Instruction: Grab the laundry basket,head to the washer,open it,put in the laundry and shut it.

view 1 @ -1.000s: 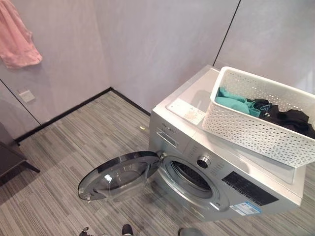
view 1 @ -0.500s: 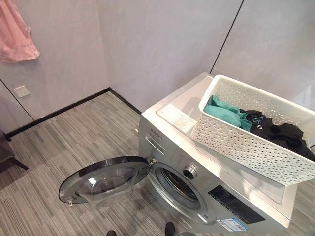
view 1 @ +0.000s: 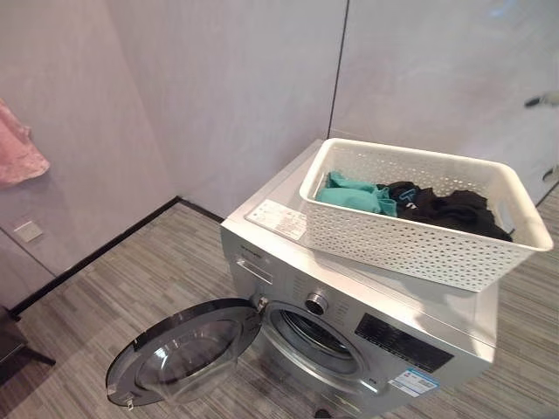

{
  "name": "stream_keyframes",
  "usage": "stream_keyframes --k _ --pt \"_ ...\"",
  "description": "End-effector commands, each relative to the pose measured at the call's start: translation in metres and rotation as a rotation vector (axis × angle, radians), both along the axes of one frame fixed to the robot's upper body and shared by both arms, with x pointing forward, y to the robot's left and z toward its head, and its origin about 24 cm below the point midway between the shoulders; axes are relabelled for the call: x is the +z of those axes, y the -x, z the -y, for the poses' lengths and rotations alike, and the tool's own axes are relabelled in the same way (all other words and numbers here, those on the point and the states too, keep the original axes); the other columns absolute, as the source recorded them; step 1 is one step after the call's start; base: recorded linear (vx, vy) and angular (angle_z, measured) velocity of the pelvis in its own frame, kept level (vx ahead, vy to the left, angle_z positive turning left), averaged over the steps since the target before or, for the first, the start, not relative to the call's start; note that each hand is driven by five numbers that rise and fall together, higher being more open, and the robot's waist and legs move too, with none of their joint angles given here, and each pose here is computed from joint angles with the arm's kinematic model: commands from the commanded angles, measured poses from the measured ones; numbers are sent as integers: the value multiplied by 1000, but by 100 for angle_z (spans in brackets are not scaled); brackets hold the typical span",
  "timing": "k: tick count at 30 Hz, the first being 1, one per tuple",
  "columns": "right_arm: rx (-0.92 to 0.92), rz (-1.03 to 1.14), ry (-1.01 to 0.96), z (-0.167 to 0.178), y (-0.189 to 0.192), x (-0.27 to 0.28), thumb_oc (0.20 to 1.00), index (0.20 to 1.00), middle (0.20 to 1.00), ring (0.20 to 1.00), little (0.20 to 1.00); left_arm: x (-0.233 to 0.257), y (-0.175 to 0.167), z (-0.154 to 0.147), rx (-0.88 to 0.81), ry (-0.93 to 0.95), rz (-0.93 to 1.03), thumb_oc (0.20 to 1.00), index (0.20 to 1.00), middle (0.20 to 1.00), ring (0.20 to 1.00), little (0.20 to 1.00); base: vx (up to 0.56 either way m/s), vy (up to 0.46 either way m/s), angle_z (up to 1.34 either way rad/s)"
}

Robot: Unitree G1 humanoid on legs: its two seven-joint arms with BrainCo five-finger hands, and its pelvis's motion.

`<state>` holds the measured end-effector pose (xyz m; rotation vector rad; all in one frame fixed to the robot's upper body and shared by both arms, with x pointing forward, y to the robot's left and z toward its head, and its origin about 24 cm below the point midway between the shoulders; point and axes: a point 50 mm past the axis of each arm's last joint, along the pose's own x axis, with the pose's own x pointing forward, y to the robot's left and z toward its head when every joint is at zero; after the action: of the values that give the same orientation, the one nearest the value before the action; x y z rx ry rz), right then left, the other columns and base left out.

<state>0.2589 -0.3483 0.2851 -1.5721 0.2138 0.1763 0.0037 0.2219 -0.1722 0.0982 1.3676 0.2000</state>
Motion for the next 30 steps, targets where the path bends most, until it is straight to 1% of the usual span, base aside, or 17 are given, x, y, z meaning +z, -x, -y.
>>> stream_keyframes --k 1,2,5,8,12,16,18,21,26,30 --pt "9 97 -20 -1 4 21 1000 1000 1000 1000 1000 5 -20 -19 -146 -33 37 1000 1000 1000 1000 1000 -5 15 -6" --pt "6 52 -29 1 7 10 1000 1000 1000 1000 1000 7 -29 -21 -184 -38 53 1000 1000 1000 1000 1000 0 0 0" --pt "3 11 -26 2 10 3 1000 1000 1000 1000 1000 8 -36 -22 -215 -41 66 1000 1000 1000 1000 1000 -1 -1 1" --pt "2 18 -21 1 7 6 1000 1000 1000 1000 1000 7 -35 -22 -219 -42 58 1000 1000 1000 1000 1000 -1 -6 8" --pt "4 51 -15 -1 2 17 1000 1000 1000 1000 1000 6 -23 -23 -215 -37 16 1000 1000 1000 1000 1000 2 -17 22" --pt "-61 115 -18 12 3 31 1000 1000 1000 1000 1000 5 -19 -23 -218 -31 0 1000 1000 1000 1000 1000 2 -6 4" --pt "-107 106 -12 22 1 26 1000 1000 1000 1000 1000 6 -25 -24 -216 -39 18 1000 1000 1000 1000 1000 8 -17 -1" --pt "-124 94 2 25 -2 21 1000 1000 1000 1000 1000 7 -33 -21 -203 -34 57 1000 1000 1000 1000 1000 8 -36 1" --pt "-110 70 24 21 -6 17 1000 1000 1000 1000 1000 6 -31 -20 -190 -23 50 1000 1000 1000 1000 1000 10 -33 5" --pt "-89 22 14 18 -8 3 1000 1000 1000 1000 1000 6 -27 -18 -187 -15 42 1000 1000 1000 1000 1000 12 -23 2"
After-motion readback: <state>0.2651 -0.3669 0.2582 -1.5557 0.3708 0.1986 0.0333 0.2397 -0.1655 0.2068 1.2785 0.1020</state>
